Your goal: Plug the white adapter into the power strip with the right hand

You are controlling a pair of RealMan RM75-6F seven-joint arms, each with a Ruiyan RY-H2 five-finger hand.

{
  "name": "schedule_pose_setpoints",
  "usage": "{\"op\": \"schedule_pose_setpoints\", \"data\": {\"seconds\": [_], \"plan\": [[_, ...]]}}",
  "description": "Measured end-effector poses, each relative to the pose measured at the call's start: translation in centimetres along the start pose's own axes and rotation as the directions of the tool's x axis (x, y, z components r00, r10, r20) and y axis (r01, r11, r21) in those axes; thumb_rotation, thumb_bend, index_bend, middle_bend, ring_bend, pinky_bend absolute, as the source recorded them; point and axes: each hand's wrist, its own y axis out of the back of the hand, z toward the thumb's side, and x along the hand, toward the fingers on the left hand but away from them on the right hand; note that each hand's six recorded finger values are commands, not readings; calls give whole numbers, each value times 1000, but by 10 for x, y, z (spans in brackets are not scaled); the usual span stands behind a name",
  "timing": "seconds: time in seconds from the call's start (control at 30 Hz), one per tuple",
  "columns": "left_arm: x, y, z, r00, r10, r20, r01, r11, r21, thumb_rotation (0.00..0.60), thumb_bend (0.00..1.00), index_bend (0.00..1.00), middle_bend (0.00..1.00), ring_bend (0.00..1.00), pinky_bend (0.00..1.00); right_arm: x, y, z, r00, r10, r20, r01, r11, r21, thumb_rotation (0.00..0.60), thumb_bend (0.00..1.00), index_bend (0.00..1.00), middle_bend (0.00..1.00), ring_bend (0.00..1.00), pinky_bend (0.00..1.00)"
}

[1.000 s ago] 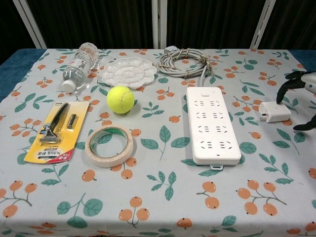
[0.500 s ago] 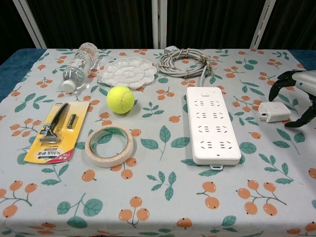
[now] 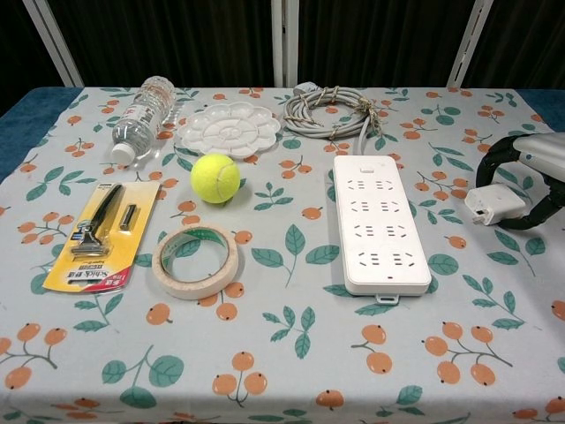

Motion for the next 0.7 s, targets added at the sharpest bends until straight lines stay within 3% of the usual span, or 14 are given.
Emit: {"op": "schedule_pose_setpoints", "data": {"seconds": [0.43, 0.7], "plan": [[-2, 1, -2, 1000, 2, -3, -2, 1000, -6, 600, 71, 0, 12, 0, 0, -1, 11, -1, 1000, 27, -8, -27, 1000, -8, 600, 556, 465, 356, 141, 123], [-1, 0, -1, 1000, 4, -1, -4, 1000, -10, 600, 70, 0, 11, 0, 0, 8, 19, -3, 998, 69, 7, -69, 997, -25, 600, 640, 328, 309, 139, 124]]}}
